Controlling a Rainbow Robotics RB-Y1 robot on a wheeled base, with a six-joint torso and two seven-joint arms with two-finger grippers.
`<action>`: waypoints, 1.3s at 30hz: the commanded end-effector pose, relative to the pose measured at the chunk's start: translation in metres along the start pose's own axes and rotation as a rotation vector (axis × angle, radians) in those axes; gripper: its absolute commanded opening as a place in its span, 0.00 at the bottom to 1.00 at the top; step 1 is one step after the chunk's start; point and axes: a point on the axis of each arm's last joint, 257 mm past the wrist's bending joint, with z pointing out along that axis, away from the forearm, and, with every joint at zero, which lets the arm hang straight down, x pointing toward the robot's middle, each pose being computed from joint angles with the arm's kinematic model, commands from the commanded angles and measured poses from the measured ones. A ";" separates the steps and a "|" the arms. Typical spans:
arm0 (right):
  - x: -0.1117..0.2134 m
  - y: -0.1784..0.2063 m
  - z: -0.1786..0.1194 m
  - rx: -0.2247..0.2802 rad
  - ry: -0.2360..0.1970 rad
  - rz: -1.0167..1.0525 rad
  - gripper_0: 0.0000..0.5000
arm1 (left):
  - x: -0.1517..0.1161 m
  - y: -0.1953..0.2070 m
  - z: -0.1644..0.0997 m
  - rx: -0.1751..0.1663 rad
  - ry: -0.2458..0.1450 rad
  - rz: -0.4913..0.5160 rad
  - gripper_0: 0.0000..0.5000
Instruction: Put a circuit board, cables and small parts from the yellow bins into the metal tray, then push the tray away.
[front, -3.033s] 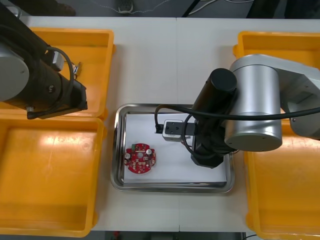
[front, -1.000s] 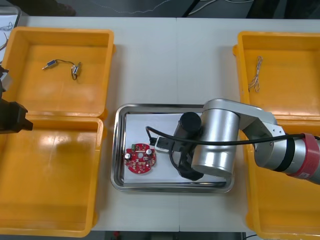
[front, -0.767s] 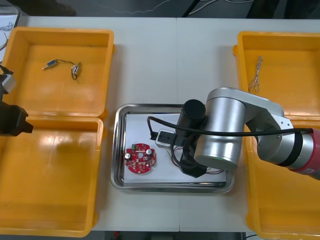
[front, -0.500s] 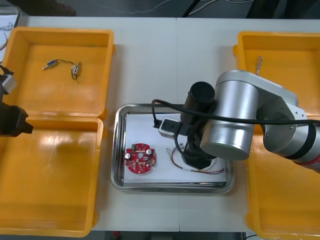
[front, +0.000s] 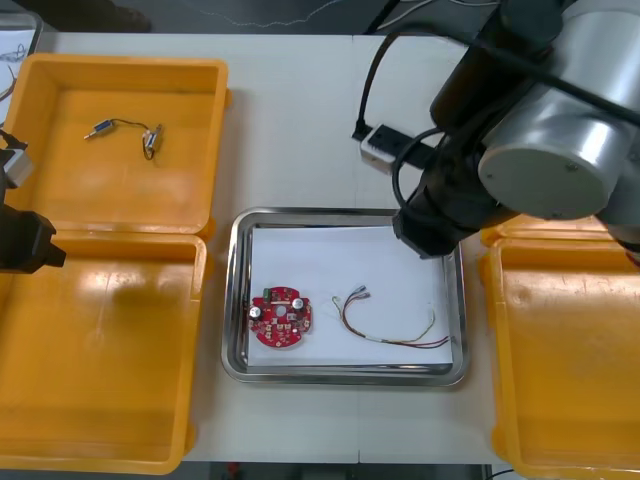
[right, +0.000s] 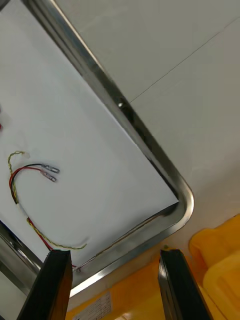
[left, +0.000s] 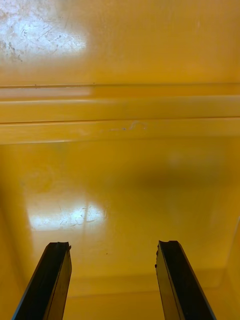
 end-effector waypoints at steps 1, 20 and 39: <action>-0.044 -0.025 -0.047 0.058 -0.145 0.051 1.00 | -0.030 0.010 -0.017 -0.041 -0.051 0.070 1.00; -0.018 -0.159 -0.089 0.165 -0.156 0.421 1.00 | -0.102 0.003 -0.015 -0.058 -0.106 0.068 1.00; 0.034 -0.270 -0.110 0.309 -0.104 0.807 1.00 | -0.169 0.003 -0.006 -0.059 -0.201 0.070 1.00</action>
